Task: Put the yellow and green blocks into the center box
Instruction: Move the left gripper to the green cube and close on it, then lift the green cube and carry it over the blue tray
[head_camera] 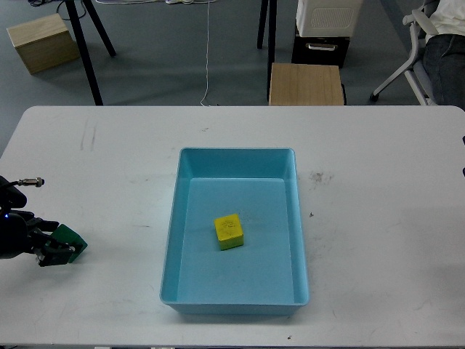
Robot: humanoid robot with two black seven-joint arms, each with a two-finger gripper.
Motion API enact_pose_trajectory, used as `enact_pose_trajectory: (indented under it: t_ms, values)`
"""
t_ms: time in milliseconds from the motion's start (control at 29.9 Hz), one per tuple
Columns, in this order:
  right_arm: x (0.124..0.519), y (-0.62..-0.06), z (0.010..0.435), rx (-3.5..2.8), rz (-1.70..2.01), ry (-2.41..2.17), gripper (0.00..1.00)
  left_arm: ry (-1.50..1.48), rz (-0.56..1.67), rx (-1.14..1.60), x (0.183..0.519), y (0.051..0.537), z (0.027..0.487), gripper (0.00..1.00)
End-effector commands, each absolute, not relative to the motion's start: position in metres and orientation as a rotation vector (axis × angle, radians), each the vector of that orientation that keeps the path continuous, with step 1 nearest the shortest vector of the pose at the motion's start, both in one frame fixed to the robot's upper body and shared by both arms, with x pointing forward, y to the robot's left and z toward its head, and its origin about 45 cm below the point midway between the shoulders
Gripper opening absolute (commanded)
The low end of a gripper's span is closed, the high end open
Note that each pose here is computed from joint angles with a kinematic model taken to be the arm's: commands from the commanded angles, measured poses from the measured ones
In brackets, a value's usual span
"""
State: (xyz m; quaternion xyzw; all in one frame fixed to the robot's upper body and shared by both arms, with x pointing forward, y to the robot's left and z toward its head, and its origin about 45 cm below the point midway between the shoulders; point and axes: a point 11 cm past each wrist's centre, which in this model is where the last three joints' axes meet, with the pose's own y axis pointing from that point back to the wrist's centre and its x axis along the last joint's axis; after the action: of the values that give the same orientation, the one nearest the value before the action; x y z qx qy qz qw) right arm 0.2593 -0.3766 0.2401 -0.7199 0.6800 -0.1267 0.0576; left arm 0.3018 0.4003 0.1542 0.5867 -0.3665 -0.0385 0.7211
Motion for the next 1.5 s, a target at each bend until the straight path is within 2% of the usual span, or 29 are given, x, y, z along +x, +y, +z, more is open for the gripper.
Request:
enact_pose_trajectory:
  t_ms: [0,167,301,468,668,802,935,1102,1236,1470]
  values:
    - [0.259,-0.377,0.240,-2.181,-0.384,2.062,0.98,-0.817,-0.080,1.295,0.302,0.401,0.154,0.66]
    - [0.259,-0.377,0.239,-2.181,-0.382,2.064,0.98,-0.798,-0.126,1.308,0.292,0.405,0.144,0.42]
    - [0.259,-0.377,0.239,-2.177,-0.381,2.071,0.98,-0.807,-0.136,1.307,0.290,0.405,0.143,0.33]
    - [0.257,-0.388,0.230,-2.129,-0.363,2.161,0.98,-1.011,-0.051,1.284,0.335,0.393,0.188,0.25]
    - [0.252,-0.403,0.214,-2.076,-0.328,2.280,0.98,-1.185,0.021,1.300,0.374,0.385,0.259,0.24]
    - [0.242,-0.413,0.204,-2.080,-0.317,2.354,0.98,-1.360,0.059,1.224,0.397,0.345,0.323,0.21]
    - [0.233,-0.421,0.199,-2.116,-0.321,2.390,0.98,-1.462,0.038,1.097,0.399,0.290,0.364,0.20]
    - [0.229,-0.434,0.186,-2.109,-0.281,2.452,0.98,-1.518,-0.127,0.940,0.381,0.204,0.371,0.20]
    - [0.228,-0.435,0.182,-2.106,-0.265,2.469,0.98,-1.569,-0.222,0.795,0.368,0.141,0.359,0.21]
    - [0.223,-0.443,0.168,-2.085,-0.217,2.524,0.98,-1.535,-0.470,0.773,0.341,0.102,0.296,0.22]
